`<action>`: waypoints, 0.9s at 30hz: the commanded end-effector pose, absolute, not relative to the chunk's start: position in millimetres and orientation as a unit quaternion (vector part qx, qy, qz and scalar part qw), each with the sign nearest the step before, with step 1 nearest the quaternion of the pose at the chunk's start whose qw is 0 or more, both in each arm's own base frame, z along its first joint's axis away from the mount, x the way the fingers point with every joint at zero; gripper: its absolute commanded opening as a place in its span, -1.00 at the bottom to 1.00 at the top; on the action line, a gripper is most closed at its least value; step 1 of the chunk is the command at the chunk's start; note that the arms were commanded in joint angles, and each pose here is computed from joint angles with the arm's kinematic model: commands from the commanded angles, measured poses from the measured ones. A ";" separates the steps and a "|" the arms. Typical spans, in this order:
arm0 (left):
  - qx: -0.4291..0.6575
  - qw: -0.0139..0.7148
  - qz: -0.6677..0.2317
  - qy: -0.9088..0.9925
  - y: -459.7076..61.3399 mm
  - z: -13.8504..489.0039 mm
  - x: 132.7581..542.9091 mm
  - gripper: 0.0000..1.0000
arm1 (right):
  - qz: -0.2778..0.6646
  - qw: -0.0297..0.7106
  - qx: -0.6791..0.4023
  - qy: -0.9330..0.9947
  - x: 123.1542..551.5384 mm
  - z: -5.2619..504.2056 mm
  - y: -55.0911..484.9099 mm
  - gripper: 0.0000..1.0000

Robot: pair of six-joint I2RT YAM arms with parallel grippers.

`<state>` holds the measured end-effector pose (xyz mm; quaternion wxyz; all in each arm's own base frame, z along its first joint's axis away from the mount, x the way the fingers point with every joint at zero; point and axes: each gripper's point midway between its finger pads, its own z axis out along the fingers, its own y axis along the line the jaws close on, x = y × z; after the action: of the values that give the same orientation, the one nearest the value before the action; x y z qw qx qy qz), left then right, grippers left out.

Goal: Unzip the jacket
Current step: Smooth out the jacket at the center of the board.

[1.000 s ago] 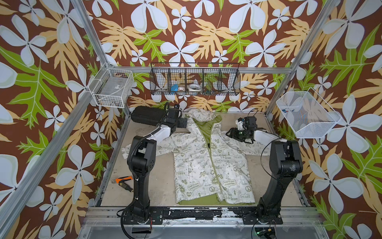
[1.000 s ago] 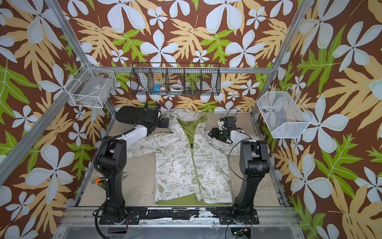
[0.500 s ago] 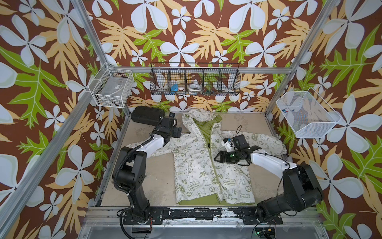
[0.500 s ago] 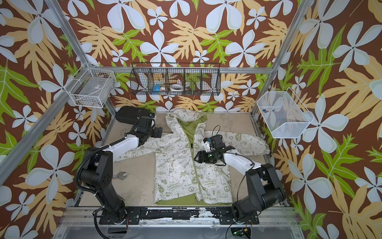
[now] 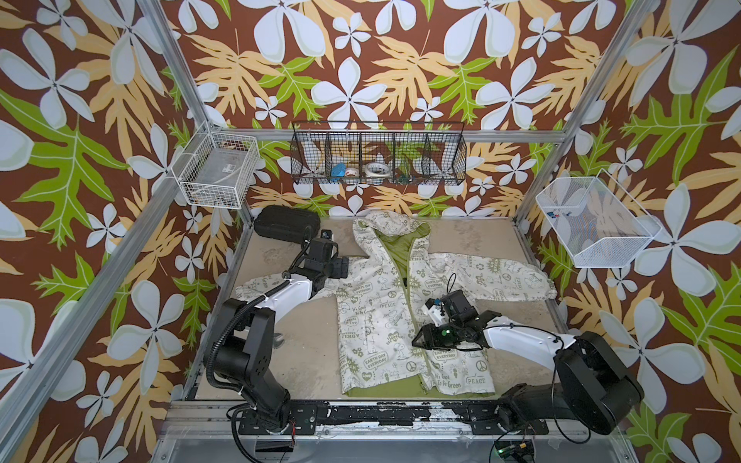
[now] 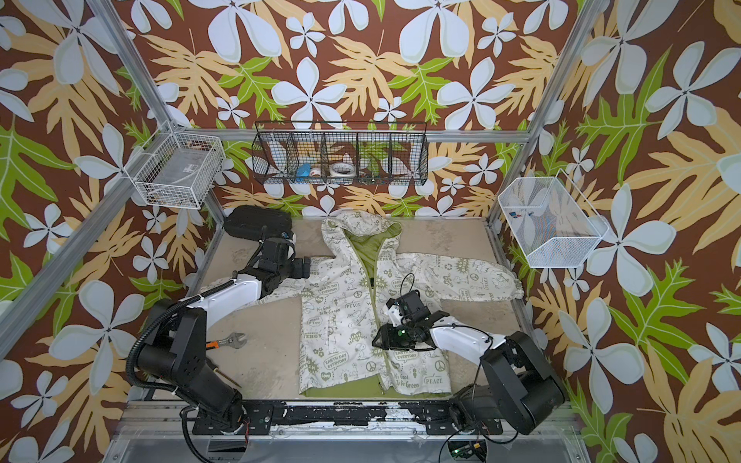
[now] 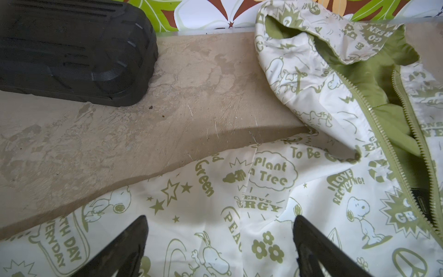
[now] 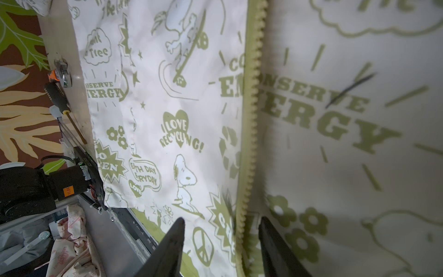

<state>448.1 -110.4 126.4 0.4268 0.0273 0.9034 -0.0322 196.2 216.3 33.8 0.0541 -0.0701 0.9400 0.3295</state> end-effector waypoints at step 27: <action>0.007 0.466 -0.007 0.885 -92.3 141.0 460.4 0.85 | 0.219 0.112 -0.056 0.968 148.9 66.0 189.8 0.17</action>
<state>455.4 -100.8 117.9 0.4259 0.0138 0.9043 -0.0248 126.9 216.3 58.6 0.0583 -0.0633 0.9504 0.2990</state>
